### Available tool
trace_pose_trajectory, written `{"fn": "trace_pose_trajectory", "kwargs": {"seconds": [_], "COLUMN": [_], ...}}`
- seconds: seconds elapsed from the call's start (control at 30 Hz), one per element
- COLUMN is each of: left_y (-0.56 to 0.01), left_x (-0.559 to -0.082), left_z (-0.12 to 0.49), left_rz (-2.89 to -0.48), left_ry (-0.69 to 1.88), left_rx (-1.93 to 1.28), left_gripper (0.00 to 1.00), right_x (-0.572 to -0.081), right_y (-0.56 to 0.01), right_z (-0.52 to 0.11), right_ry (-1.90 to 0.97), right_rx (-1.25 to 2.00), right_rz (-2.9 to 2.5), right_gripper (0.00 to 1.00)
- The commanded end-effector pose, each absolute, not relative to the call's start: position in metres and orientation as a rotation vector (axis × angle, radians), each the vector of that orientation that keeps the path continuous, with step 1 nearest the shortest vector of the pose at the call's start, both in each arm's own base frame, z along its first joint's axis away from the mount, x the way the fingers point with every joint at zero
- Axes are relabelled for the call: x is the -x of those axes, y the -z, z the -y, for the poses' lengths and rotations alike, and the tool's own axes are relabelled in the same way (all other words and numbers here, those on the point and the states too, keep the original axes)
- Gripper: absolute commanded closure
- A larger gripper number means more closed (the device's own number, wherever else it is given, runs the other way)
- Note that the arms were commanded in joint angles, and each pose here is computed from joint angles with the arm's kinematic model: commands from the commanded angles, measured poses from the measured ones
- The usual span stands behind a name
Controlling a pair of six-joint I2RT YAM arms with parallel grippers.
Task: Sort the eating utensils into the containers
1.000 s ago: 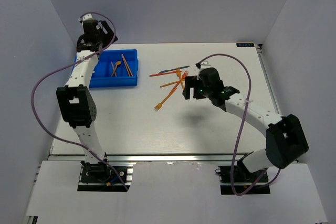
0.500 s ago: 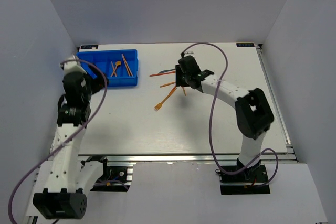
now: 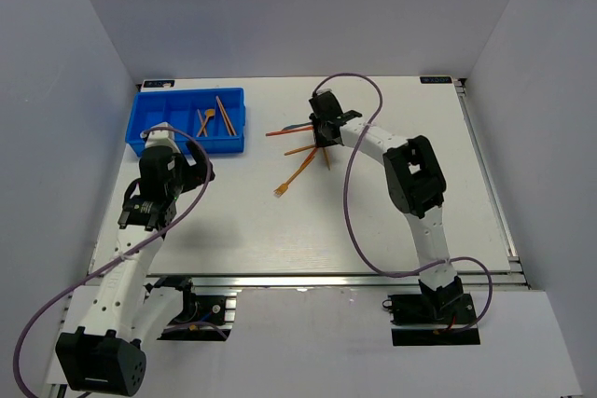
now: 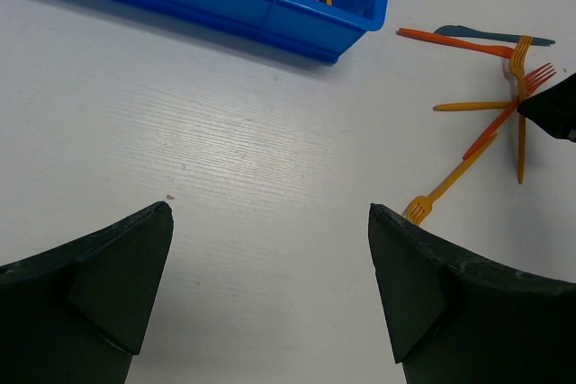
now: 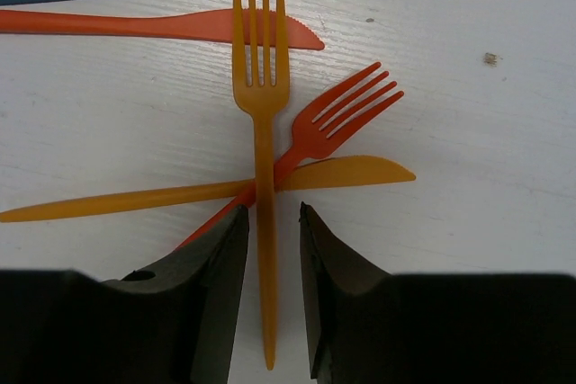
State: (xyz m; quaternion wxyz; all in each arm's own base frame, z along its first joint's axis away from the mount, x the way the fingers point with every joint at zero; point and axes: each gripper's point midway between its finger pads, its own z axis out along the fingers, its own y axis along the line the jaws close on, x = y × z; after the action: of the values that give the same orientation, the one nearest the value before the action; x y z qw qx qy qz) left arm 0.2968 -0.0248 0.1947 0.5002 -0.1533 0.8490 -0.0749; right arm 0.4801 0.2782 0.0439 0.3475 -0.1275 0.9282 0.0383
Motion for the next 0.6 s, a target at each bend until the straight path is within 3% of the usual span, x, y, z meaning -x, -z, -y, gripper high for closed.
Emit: {"fn": "trace_pose_trajectory", "kwargs": {"seconds": [0.0, 0.1, 0.2, 0.3, 0.37, 0.4, 0.57], "left_y": [-0.206, -0.206, -0.204, -0.203, -0.204, -0.206, -0.226], "left_x": [-0.3, -0.299, -0.3, -0.3, -0.3, -0.301, -0.305], "left_z": [0.03, 0.03, 0.032, 0.032, 0.034, 0.035, 0.067], "left_rz": [-2.027, -2.026, -2.032, -2.037, -2.037, -2.03, -1.988], "left_ry": [0.201, 0.205, 0.211, 0.214, 0.223, 0.233, 0.459], "left_rx": [0.336, 0.334, 0.33, 0.33, 0.327, 0.325, 0.287], "left_gripper": [0.02, 0.02, 0.02, 0.02, 0.02, 0.02, 0.02], "right_x": [-0.491, -0.491, -0.489, -0.485, -0.485, -0.485, -0.478], "right_y": [-0.052, -0.037, -0.027, -0.024, -0.031, -0.034, -0.076], "right_z": [-0.28, -0.275, -0.274, -0.276, -0.274, -0.274, -0.269], "right_ry": [-0.083, -0.046, -0.052, -0.075, -0.076, -0.074, -0.1], "right_rx": [0.365, 0.378, 0.388, 0.387, 0.373, 0.368, 0.32], "right_rz": [-2.383, -2.415, -2.432, -2.438, -2.43, -2.422, -2.369], "right_gripper": [0.65, 0.67, 0.74, 0.87, 0.9, 0.98, 1.0]}}
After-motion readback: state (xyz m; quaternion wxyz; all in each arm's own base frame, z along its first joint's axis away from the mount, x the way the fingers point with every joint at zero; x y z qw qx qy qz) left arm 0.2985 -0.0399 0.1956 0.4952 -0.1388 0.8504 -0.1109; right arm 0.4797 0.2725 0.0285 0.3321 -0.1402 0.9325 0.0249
